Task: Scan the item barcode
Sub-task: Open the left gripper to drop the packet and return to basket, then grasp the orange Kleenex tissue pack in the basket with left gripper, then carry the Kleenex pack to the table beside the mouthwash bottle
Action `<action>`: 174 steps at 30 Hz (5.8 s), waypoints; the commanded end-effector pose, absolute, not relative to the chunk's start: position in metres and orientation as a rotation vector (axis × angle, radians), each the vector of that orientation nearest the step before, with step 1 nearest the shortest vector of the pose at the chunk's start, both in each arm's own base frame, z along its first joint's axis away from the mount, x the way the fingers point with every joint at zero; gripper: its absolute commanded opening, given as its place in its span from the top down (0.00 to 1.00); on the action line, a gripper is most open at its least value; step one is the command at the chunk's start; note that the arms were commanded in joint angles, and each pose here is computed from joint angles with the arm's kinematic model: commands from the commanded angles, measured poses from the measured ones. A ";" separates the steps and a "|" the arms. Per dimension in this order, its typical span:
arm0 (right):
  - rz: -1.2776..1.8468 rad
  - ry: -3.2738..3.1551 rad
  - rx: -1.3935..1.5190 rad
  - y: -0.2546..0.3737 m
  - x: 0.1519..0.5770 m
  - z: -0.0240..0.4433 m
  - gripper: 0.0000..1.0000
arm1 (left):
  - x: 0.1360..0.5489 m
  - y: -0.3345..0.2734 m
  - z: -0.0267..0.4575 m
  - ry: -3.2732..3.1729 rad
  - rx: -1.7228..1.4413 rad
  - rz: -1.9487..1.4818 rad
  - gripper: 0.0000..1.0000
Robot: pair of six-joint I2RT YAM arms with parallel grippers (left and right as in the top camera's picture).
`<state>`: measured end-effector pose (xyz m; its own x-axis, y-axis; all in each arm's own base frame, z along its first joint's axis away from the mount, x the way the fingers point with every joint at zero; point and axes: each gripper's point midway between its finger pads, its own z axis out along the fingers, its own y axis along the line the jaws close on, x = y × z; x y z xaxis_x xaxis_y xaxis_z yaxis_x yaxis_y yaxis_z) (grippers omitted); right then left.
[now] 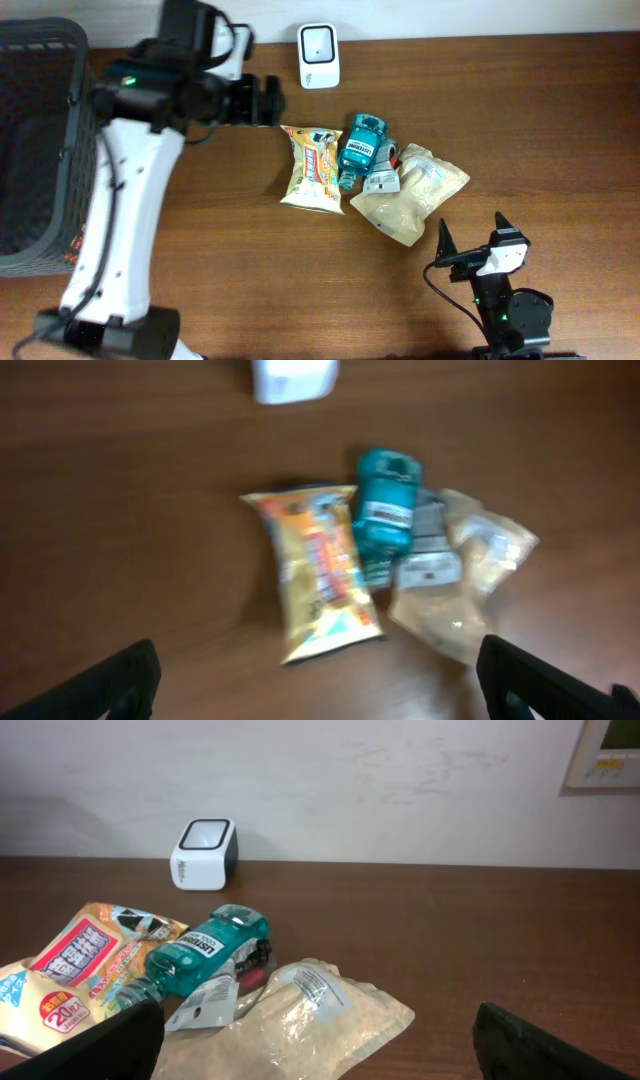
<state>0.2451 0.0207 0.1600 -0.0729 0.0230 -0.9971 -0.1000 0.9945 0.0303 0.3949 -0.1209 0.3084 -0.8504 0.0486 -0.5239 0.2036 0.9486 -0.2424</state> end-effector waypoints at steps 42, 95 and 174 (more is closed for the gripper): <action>0.091 1.644 -0.043 0.017 0.245 0.157 0.02 | 0.351 0.293 0.236 2.639 -0.339 0.188 0.01; 0.091 1.644 -0.043 0.017 0.245 0.157 0.02 | 0.281 0.288 0.054 3.051 0.090 0.099 1.00; 0.092 1.644 -0.043 0.018 0.245 0.157 0.01 | 0.386 -0.178 0.268 2.575 0.159 -0.166 0.01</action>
